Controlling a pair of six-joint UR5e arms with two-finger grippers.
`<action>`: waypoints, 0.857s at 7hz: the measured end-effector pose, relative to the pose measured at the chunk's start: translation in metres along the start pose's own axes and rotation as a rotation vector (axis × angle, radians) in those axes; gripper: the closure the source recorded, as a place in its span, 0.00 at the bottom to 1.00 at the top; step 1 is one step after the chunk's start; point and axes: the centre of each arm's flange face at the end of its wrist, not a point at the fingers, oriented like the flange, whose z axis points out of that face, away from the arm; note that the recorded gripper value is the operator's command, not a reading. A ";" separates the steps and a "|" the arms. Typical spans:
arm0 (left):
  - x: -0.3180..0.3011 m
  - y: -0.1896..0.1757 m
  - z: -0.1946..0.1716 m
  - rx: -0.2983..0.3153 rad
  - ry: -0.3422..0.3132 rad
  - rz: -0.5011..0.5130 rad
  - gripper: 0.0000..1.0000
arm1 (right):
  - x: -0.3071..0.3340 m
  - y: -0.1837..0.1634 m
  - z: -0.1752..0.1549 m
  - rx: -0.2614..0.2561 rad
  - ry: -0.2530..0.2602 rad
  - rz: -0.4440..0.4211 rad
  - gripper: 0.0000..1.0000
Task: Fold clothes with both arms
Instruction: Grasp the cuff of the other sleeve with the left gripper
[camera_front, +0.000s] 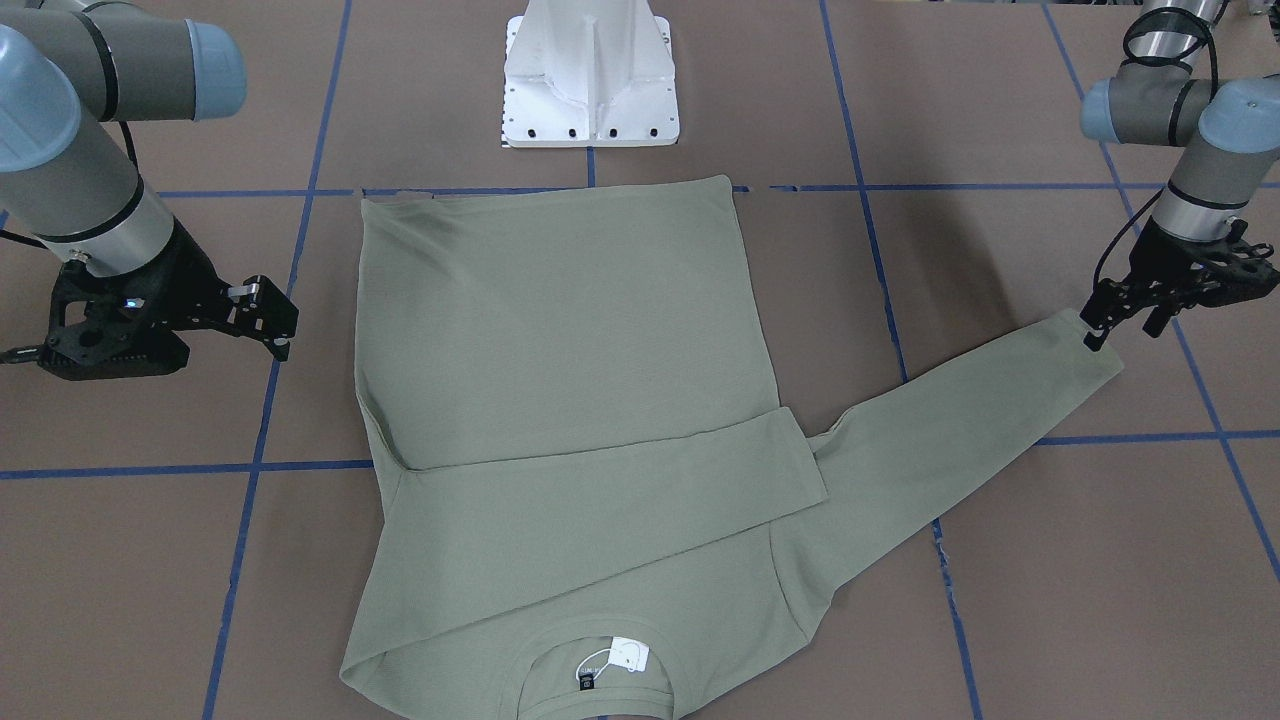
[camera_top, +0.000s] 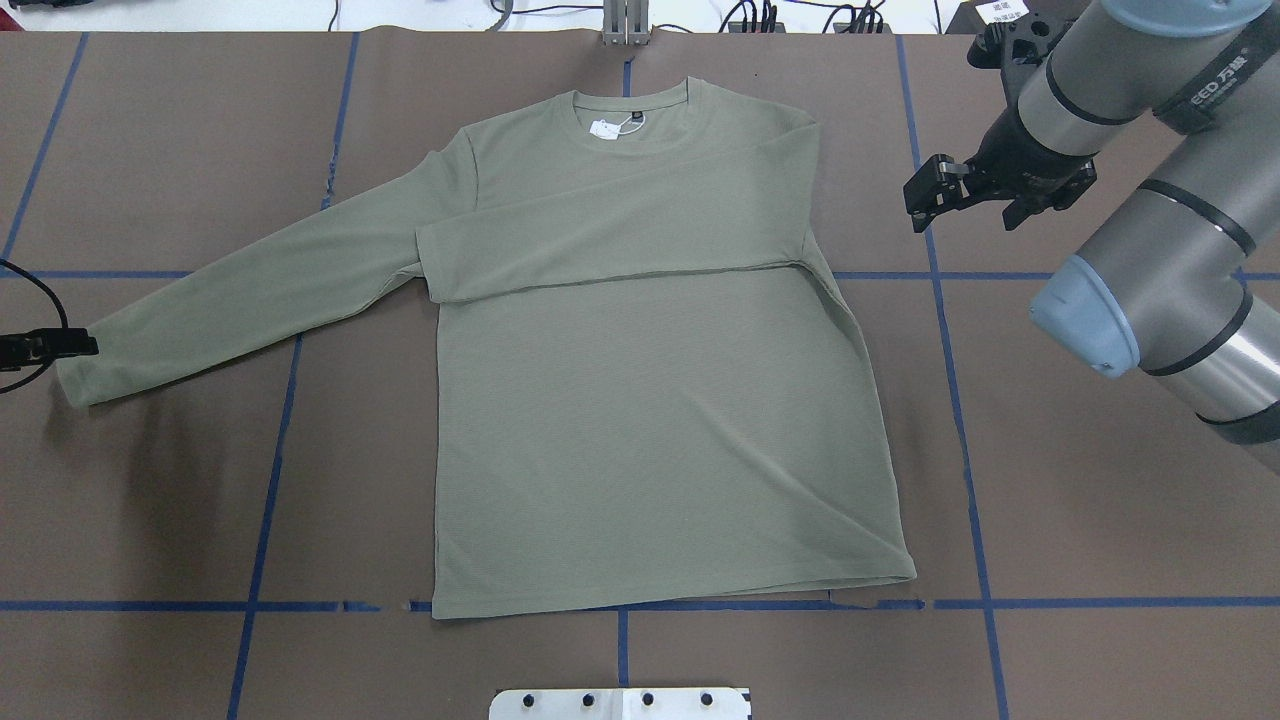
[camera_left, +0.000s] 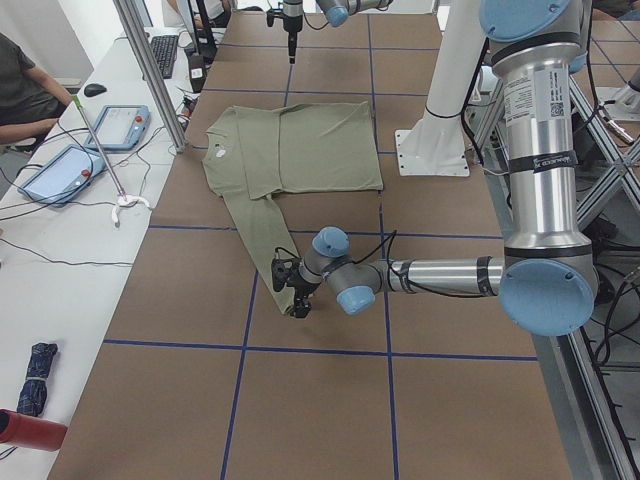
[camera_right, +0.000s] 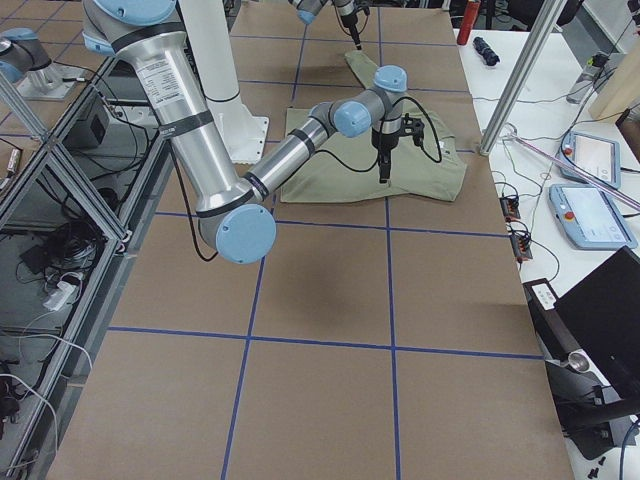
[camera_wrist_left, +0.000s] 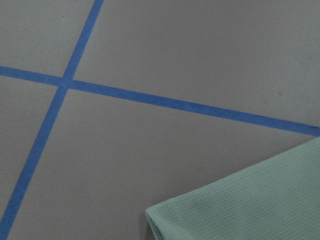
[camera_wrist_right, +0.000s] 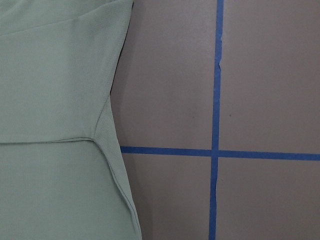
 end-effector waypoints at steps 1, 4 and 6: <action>0.004 0.004 0.003 -0.006 0.004 -0.002 0.02 | 0.000 0.000 0.000 0.000 0.000 0.000 0.00; 0.004 0.007 0.006 -0.013 0.001 -0.004 0.10 | -0.001 0.001 -0.003 0.003 -0.004 -0.002 0.00; 0.003 0.007 0.007 -0.013 -0.001 -0.005 0.14 | -0.002 0.003 -0.006 0.006 -0.010 -0.004 0.00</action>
